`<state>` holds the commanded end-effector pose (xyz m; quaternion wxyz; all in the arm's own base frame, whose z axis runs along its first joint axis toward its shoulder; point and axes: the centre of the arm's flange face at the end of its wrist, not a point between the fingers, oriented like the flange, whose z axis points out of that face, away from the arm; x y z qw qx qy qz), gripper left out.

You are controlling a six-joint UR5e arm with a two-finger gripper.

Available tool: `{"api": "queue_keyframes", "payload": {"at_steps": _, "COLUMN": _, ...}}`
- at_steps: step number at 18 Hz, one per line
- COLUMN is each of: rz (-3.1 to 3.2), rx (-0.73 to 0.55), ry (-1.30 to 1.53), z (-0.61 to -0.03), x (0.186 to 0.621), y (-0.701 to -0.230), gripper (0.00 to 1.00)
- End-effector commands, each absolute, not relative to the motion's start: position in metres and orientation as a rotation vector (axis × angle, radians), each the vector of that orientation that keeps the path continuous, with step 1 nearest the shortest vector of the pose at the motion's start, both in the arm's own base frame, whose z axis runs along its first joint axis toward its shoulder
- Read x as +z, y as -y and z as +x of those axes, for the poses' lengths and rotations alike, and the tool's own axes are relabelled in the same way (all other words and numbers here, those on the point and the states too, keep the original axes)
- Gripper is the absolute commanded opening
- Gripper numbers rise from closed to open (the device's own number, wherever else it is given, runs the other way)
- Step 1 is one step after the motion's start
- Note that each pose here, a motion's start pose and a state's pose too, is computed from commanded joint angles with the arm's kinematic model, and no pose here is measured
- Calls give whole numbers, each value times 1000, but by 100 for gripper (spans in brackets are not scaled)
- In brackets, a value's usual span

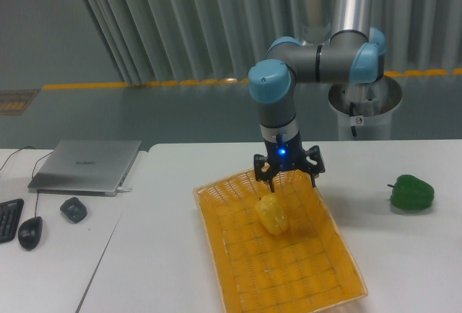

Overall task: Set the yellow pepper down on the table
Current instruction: 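Lower the open gripper over the yellow pepper in the basket, then close the gripper around the yellow pepper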

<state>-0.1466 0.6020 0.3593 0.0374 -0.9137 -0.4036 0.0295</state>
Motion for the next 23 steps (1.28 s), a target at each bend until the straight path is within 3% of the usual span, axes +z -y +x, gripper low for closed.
{"api": "queue_keyframes", "payload": {"at_steps": 5, "rz": -2818, "rx": 97, "ry": 1262, "z": -140, "x": 329, "y": -631, "gripper": 100}}
{"api": "queue_keyframes", "payload": {"at_steps": 23, "rz": -2872, "rx": 114, "ry": 1229, "z": -107, "x": 290, "y": -639, "gripper": 100}}
